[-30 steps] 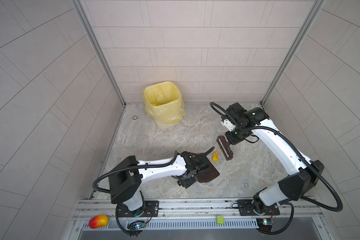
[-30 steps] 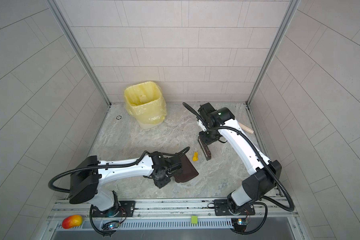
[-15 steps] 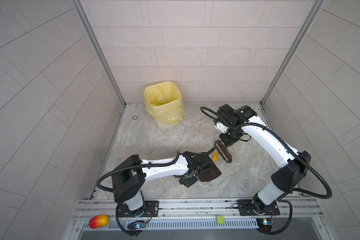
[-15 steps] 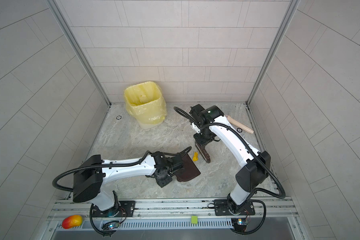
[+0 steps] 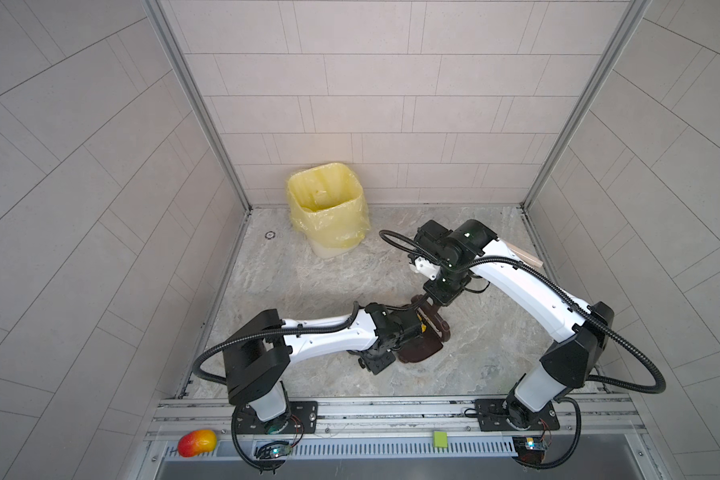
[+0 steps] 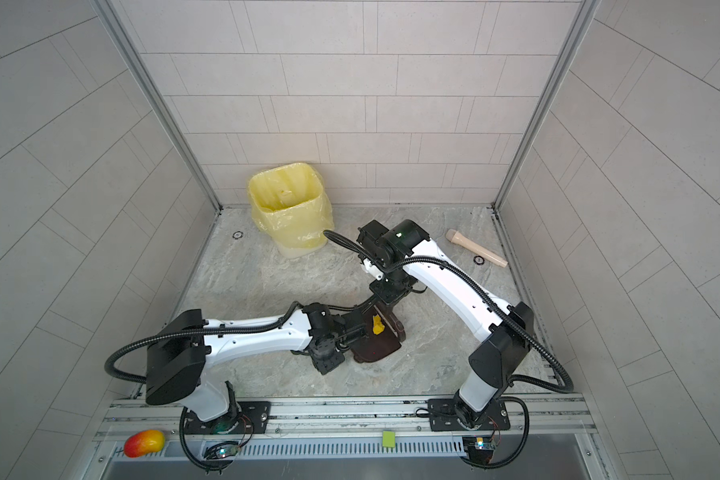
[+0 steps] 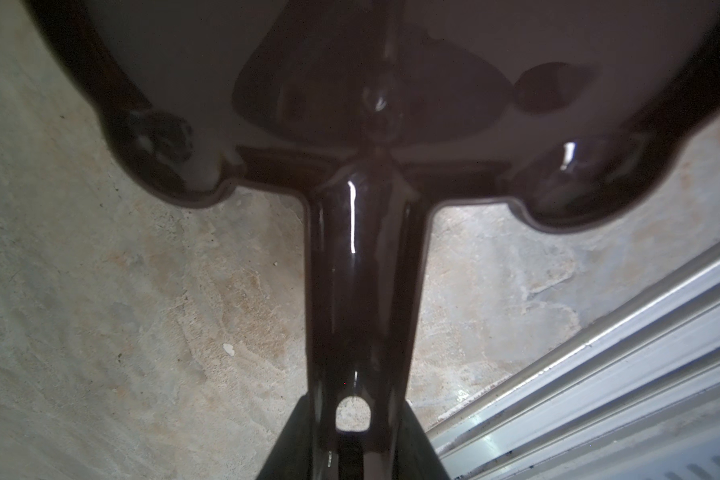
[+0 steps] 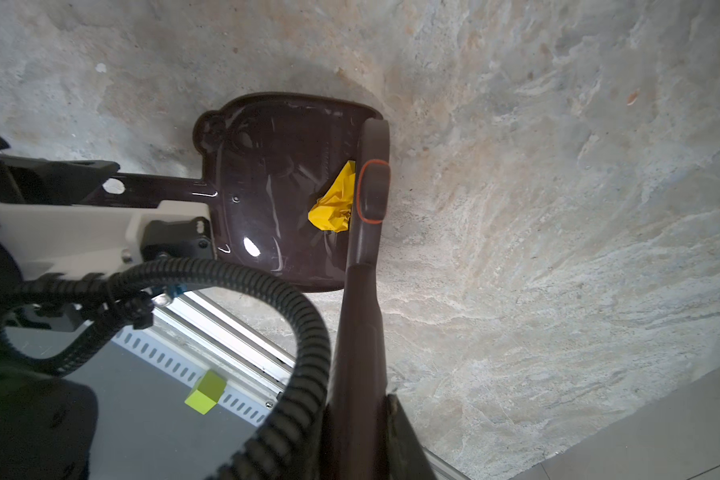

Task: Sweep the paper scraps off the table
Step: 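Sweep the yellow scrap into the dustpan with the right gripper's brush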

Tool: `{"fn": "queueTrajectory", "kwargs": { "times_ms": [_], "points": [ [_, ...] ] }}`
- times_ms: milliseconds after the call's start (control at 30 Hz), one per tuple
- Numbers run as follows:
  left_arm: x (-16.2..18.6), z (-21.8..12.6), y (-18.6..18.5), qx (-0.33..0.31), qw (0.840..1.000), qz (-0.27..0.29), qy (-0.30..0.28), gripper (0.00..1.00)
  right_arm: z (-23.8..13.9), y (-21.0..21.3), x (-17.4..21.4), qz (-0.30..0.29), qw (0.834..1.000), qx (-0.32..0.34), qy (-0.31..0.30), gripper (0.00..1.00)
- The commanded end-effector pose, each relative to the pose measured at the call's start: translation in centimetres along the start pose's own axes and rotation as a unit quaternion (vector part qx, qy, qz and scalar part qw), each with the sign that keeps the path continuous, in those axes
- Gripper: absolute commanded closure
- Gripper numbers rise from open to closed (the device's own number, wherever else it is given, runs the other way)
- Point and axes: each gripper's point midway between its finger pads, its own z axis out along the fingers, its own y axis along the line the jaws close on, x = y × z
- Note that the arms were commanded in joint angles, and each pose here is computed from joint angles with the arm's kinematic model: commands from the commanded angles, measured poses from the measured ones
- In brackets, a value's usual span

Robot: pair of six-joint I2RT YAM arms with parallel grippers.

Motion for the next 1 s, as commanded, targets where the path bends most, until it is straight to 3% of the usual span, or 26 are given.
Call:
{"fn": "queueTrajectory", "kwargs": {
  "times_ms": [0, 233, 500, 967],
  "points": [
    [-0.1, 0.0, 0.3, -0.007, 1.000, -0.006, -0.001, 1.00, -1.8, 0.4, 0.8, 0.005, 1.000, -0.003, -0.014, 1.00],
    [-0.2, 0.1, 0.2, -0.004, 1.000, -0.006, -0.005, 1.00, -3.5, -5.3, 1.6, 0.036, 0.992, 0.122, -0.010, 1.00],
    [-0.4, 0.6, 0.0, -0.001, 1.000, -0.006, -0.007, 1.00, -0.4, -6.2, 0.7, 0.038, 0.990, 0.130, 0.027, 1.00],
    [0.1, 1.4, -0.2, 0.001, 1.000, -0.013, 0.003, 1.00, -0.2, 1.4, 0.5, 0.042, 0.999, -0.024, -0.021, 1.00]
  ]
}}
